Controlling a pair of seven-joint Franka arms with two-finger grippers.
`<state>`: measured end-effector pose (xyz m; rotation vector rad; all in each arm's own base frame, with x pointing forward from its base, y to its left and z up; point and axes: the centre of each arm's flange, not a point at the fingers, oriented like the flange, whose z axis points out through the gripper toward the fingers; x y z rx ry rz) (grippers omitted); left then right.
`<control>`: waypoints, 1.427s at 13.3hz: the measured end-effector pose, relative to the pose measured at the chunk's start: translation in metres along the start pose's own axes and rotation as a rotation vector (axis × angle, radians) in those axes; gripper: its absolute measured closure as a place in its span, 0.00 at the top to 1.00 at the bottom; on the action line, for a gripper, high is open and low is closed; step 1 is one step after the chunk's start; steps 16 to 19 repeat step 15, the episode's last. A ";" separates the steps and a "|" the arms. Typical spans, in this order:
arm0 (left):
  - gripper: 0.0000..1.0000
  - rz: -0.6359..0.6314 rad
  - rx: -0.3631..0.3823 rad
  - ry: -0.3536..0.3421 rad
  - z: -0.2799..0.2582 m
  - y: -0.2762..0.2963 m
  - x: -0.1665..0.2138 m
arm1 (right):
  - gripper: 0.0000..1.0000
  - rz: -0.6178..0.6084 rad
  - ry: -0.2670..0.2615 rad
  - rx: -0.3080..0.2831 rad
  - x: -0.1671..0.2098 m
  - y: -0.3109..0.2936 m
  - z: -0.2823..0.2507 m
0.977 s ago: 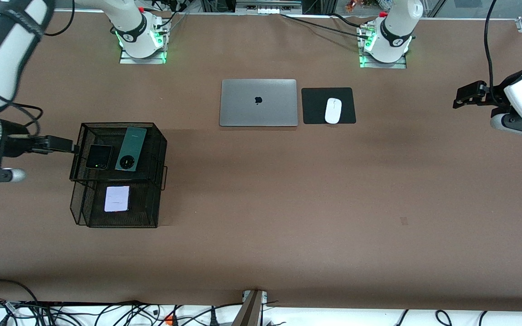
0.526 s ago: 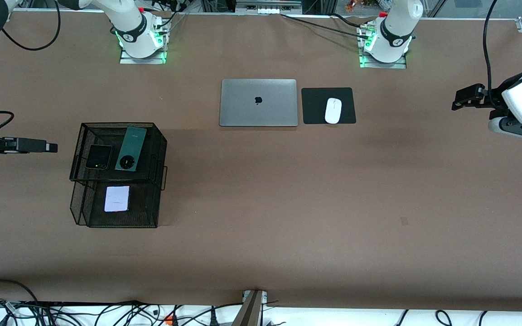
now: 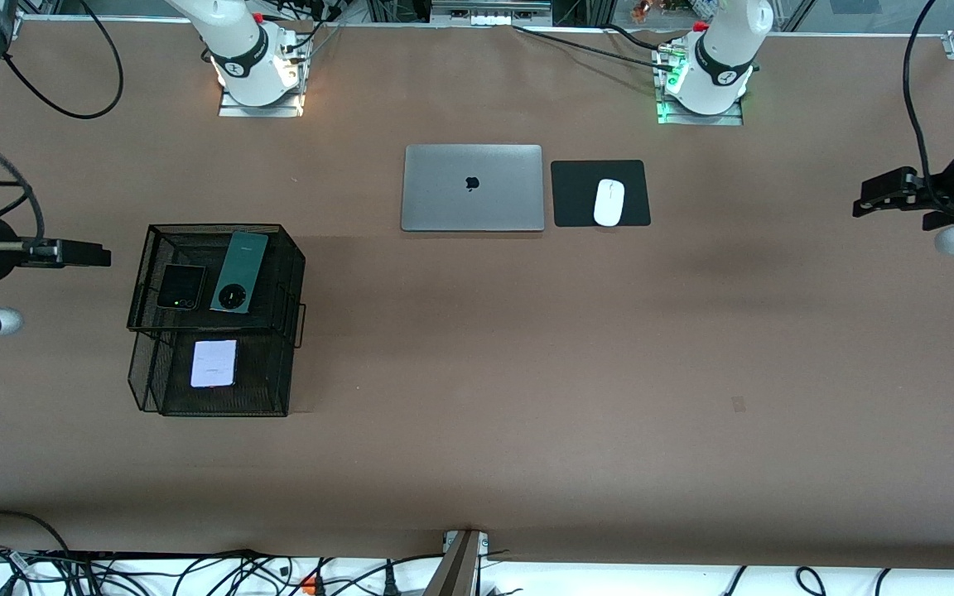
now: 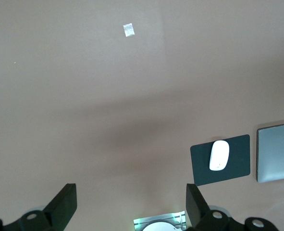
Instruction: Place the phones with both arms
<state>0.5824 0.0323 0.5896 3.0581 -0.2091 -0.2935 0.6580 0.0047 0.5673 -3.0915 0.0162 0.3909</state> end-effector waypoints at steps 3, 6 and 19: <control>1.00 -0.022 0.006 0.054 -0.004 -0.016 0.003 | 1.00 0.006 0.115 -0.004 -0.011 0.012 0.007; 1.00 -0.021 0.019 0.119 -0.008 -0.017 0.011 | 1.00 0.013 0.166 -0.045 -0.041 -0.005 0.032; 1.00 -0.016 0.030 0.176 -0.011 -0.016 0.021 | 0.99 0.072 0.225 -0.043 -0.050 -0.015 0.048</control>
